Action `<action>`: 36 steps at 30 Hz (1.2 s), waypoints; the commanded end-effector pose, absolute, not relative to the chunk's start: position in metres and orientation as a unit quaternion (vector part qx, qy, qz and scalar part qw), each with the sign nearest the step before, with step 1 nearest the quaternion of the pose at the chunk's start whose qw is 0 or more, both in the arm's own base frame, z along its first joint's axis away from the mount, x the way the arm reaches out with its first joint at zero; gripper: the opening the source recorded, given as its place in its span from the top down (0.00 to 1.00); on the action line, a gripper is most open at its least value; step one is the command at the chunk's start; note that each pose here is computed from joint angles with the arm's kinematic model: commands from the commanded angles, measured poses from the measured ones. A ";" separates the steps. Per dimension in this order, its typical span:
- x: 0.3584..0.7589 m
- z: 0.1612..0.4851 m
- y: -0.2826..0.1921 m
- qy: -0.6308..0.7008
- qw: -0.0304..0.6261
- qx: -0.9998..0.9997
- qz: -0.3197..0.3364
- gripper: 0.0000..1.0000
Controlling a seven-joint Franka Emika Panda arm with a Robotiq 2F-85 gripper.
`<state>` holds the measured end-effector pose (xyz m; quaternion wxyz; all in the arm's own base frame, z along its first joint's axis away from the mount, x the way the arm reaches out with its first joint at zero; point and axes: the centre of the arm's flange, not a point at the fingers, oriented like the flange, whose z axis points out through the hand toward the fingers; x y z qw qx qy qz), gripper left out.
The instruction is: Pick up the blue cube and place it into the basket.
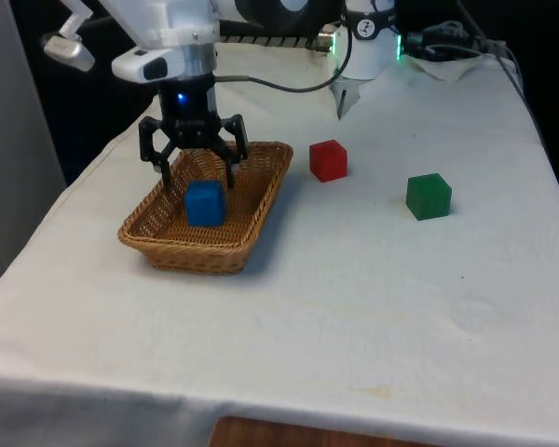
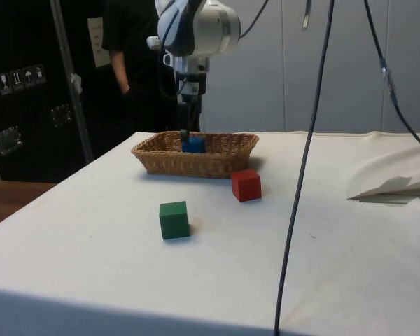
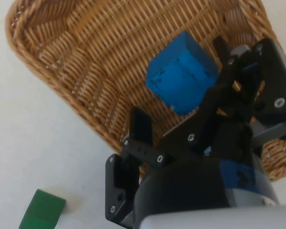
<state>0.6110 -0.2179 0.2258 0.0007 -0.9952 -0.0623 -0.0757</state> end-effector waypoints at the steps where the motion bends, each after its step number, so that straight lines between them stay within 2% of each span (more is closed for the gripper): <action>1: 0.610 0.233 -0.219 -0.060 -0.002 -0.996 -0.072 0.00; 5: 0.611 0.239 -0.218 -0.061 0.005 -0.995 -0.077 0.00; 22: 0.611 0.308 -0.220 -0.052 0.015 -0.995 -0.084 0.00; 36: 0.615 0.338 -0.205 -0.057 0.010 -0.995 -0.076 0.00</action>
